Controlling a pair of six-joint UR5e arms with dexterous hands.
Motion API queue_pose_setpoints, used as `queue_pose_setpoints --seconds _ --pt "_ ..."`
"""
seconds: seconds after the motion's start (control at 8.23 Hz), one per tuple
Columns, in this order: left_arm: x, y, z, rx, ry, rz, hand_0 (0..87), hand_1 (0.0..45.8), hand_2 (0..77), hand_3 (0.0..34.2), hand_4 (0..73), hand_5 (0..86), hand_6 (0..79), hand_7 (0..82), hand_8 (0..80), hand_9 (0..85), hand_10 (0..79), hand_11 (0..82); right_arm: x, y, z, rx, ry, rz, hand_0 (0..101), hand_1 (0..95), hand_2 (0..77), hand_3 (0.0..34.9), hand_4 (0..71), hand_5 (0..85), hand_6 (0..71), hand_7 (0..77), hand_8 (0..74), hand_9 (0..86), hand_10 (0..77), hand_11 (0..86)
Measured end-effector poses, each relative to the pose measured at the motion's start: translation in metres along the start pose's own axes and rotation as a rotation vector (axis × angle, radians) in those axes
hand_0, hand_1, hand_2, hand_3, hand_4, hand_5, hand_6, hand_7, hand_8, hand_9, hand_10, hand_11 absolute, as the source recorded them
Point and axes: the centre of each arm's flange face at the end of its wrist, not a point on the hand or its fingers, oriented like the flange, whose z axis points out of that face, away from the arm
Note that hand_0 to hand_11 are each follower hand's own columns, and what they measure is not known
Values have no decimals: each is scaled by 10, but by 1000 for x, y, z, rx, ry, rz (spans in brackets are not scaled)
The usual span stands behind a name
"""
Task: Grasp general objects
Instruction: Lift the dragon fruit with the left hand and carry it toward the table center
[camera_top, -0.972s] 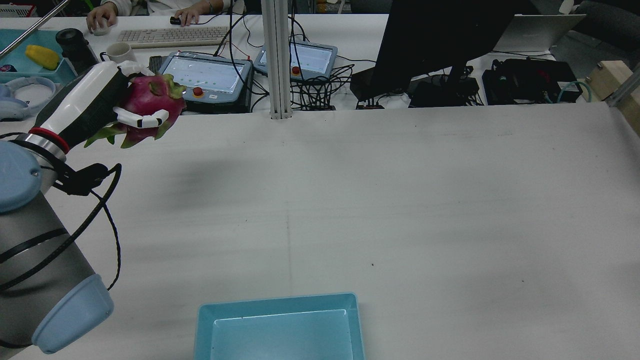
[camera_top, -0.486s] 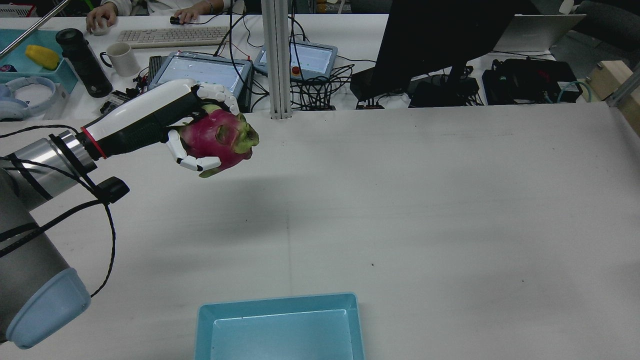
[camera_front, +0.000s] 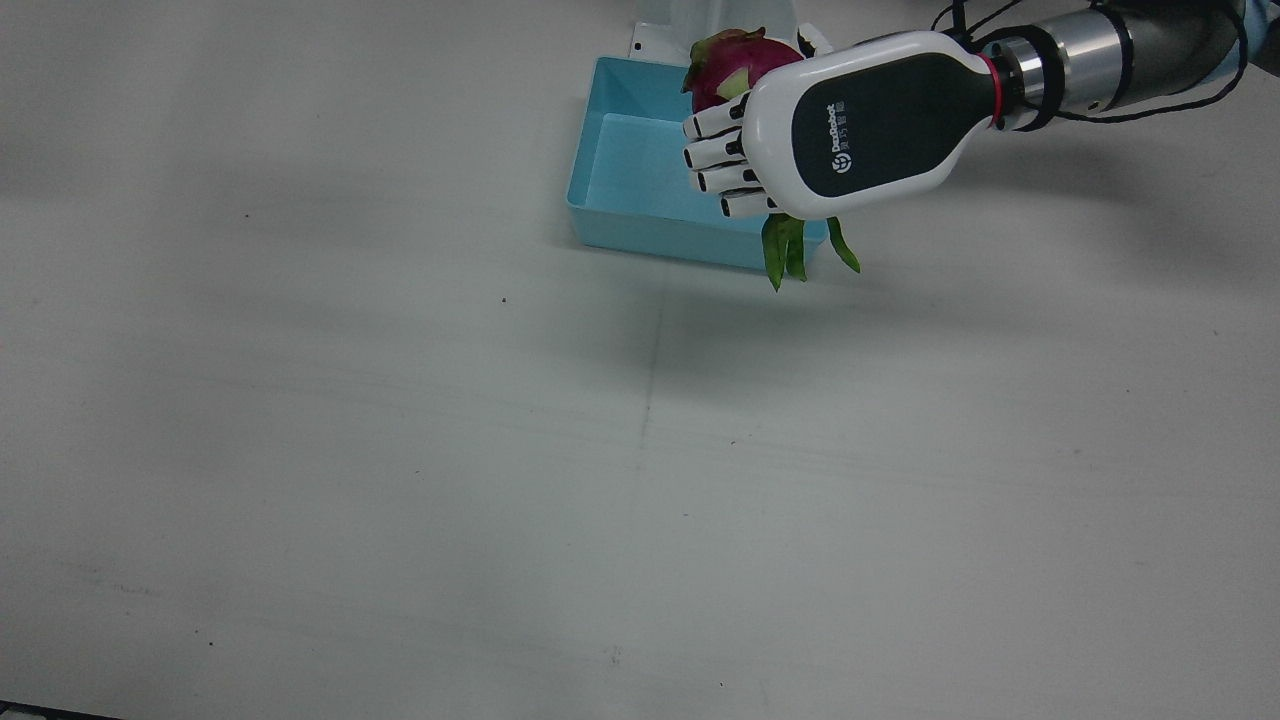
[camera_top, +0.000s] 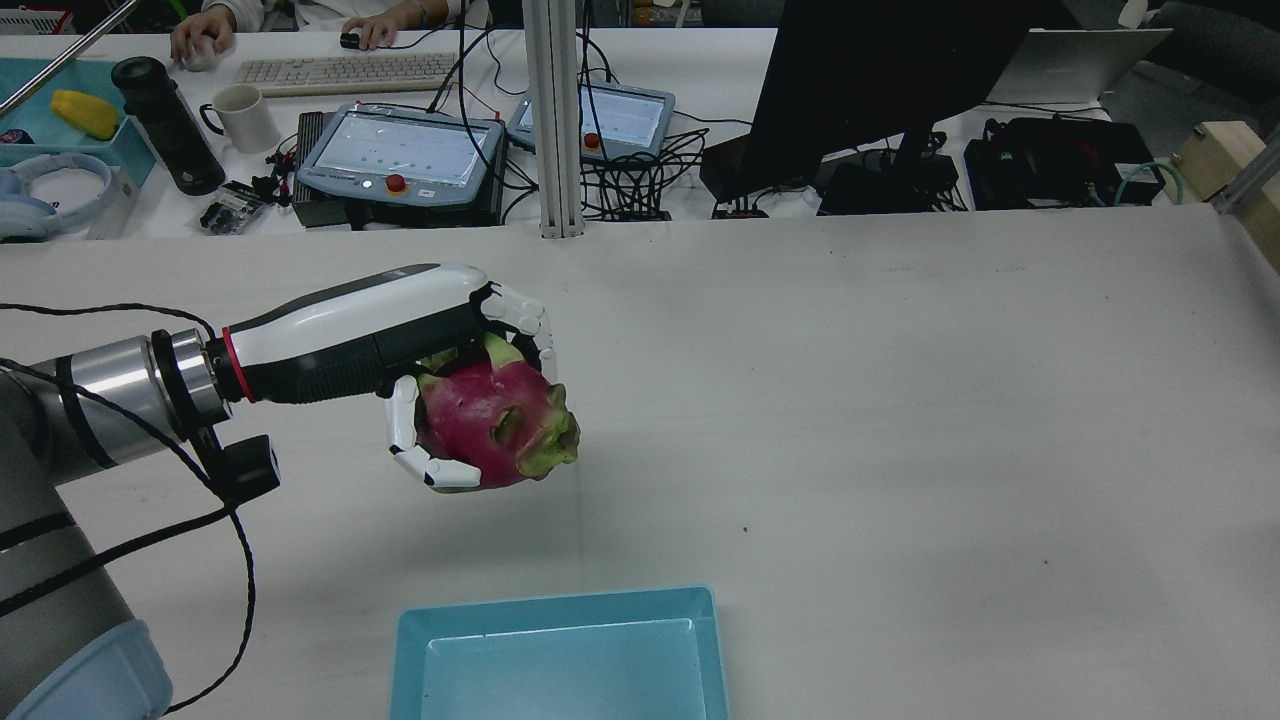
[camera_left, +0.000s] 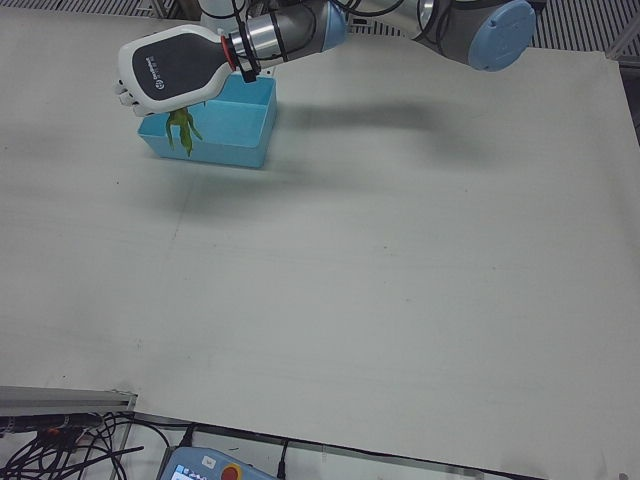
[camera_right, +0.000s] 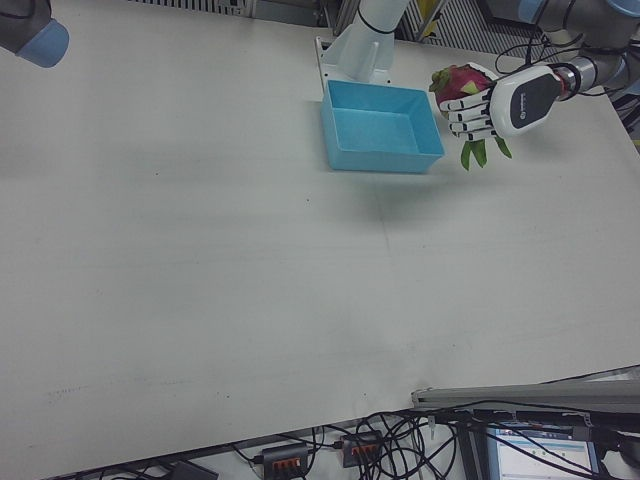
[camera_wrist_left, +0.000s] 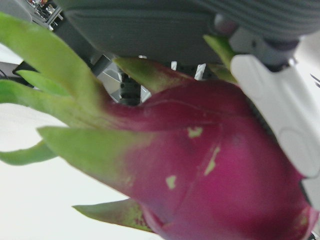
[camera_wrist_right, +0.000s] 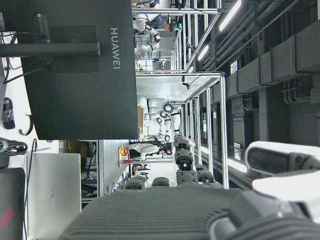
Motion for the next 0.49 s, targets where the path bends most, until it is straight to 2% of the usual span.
queue_pose_setpoints --seconds 0.12,0.24,0.36,0.49 --pt "-11 28 6 -39 -24 -9 562 0 185 0 404 327 420 551 300 425 355 578 0 0 0 0 0 0 0 65 747 0 0 0 0 0 0 5 0 5" --pt "-21 53 13 -74 -43 -6 563 0 191 0 382 344 420 551 235 355 355 496 0 0 0 0 0 0 0 60 747 0 0 0 0 0 0 5 0 5" --pt "-31 75 20 -98 -56 -4 563 0 191 0 382 344 420 551 235 355 355 496 0 0 0 0 0 0 0 65 747 0 0 0 0 0 0 5 0 5" --pt "-40 93 24 -116 -67 -9 563 0 191 0 305 387 349 589 158 267 355 393 0 0 0 0 0 0 0 65 747 0 0 0 0 0 0 5 0 5"
